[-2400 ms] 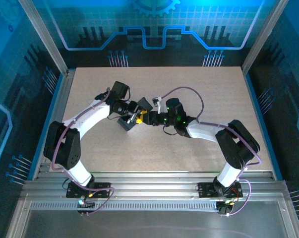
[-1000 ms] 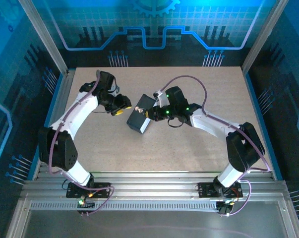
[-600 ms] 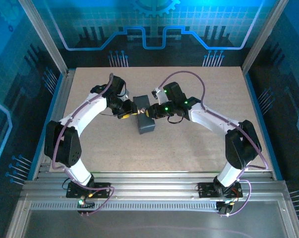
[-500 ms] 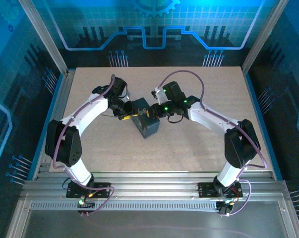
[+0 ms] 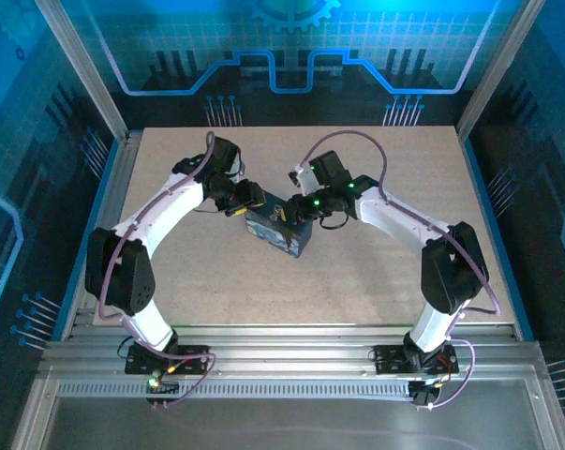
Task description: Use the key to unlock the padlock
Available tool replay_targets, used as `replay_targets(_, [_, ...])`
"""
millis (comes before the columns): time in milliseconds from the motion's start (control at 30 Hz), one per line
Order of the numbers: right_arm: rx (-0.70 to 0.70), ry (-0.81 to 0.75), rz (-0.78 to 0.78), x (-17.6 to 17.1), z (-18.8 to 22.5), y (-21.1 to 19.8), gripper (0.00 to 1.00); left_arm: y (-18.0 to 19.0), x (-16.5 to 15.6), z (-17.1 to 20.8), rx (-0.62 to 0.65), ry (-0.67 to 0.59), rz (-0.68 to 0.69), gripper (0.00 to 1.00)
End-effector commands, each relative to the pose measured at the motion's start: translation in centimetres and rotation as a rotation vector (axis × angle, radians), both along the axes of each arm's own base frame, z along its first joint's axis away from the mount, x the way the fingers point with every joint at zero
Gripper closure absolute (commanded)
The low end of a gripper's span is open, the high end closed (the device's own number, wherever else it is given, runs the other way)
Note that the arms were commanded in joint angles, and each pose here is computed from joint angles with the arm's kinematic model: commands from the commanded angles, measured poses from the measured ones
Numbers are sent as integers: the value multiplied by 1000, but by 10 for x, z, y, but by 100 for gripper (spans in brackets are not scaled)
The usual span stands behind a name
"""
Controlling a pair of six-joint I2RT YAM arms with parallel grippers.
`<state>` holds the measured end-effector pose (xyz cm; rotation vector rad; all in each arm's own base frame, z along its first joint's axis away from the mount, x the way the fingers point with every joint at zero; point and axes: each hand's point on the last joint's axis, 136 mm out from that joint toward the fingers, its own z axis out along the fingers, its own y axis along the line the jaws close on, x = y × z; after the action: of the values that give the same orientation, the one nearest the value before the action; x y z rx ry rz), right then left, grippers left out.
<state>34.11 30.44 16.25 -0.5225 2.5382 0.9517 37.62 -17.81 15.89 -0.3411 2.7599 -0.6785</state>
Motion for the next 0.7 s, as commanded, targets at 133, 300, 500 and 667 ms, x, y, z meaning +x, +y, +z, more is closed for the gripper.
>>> replay_targets(133, [26, 59, 4, 8, 0, -6, 75, 16, 19, -5, 94, -37, 81, 48])
replay_targets(300, [-6, 37, 20, 5, 0, -10, 69, 21, 23, -12, 117, -27, 100, 47])
replay_targets(500, [-88, -29, 34, 5, 6, -23, 66, 22, 25, -15, 119, -22, 103, 47])
replay_targets(667, [-136, -132, 59, 6, 24, -27, 63, 22, 24, -5, 117, -40, 92, 47])
